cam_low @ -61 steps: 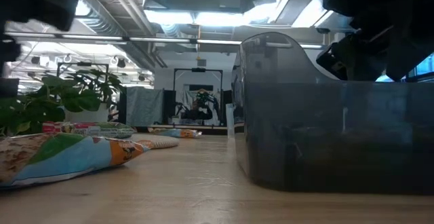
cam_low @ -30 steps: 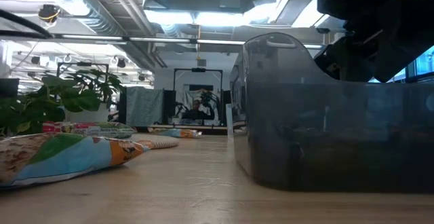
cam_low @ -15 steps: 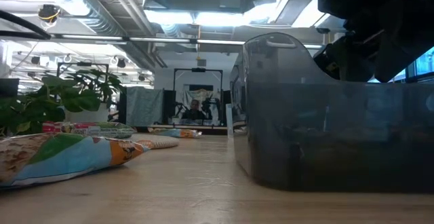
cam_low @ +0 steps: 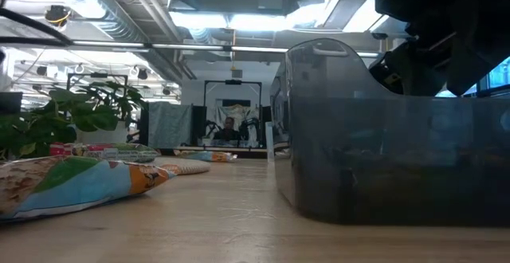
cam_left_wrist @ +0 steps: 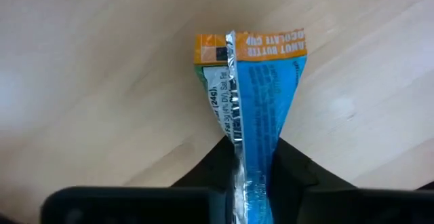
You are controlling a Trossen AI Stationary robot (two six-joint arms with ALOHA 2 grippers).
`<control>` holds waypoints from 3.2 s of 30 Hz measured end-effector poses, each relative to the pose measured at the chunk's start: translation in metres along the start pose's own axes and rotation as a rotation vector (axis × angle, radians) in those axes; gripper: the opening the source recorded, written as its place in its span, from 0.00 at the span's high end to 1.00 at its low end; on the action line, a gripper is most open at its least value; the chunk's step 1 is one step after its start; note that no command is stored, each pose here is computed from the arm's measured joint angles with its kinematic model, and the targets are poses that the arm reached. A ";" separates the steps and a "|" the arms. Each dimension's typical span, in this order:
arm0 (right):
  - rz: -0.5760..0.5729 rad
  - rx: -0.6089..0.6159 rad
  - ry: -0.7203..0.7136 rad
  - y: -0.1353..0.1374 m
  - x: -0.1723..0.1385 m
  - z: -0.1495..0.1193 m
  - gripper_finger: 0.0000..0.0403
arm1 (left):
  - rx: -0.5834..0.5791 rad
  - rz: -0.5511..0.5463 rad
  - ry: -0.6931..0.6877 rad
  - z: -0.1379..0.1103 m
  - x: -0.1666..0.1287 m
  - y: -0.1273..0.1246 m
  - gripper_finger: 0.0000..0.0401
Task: Pick and place Granola Bars by type
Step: Put the yellow granola bar into the transparent bin
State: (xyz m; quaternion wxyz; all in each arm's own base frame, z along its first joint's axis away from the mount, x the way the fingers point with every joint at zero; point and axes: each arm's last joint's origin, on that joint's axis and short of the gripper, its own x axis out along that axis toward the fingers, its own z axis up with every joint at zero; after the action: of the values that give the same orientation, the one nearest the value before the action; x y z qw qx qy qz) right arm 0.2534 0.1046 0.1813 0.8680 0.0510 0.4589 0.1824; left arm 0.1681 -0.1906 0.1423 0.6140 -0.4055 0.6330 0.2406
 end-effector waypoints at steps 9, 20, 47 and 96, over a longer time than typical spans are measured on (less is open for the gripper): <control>0.000 0.000 -0.001 0.000 0.000 0.000 0.53 | 0.158 -0.213 -0.137 0.028 -0.021 -0.017 0.86; -0.196 -0.049 -0.129 0.008 -0.030 0.036 0.53 | 0.652 -0.479 -0.802 0.088 -0.087 -0.045 0.87; -0.451 -0.150 -0.609 -0.011 -0.072 0.085 0.29 | 1.193 -0.487 -1.486 0.174 -0.125 -0.064 0.87; -0.484 -0.153 -0.570 -0.023 -0.054 0.087 0.86 | 1.000 -0.293 -1.582 0.184 -0.127 -0.060 0.58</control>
State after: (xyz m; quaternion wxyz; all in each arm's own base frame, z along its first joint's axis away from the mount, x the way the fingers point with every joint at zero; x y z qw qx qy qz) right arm 0.3033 0.0702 0.2669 0.9801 -0.0751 0.1829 -0.0154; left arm 0.3135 -0.0491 0.2533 0.9917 0.1099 0.0056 0.0672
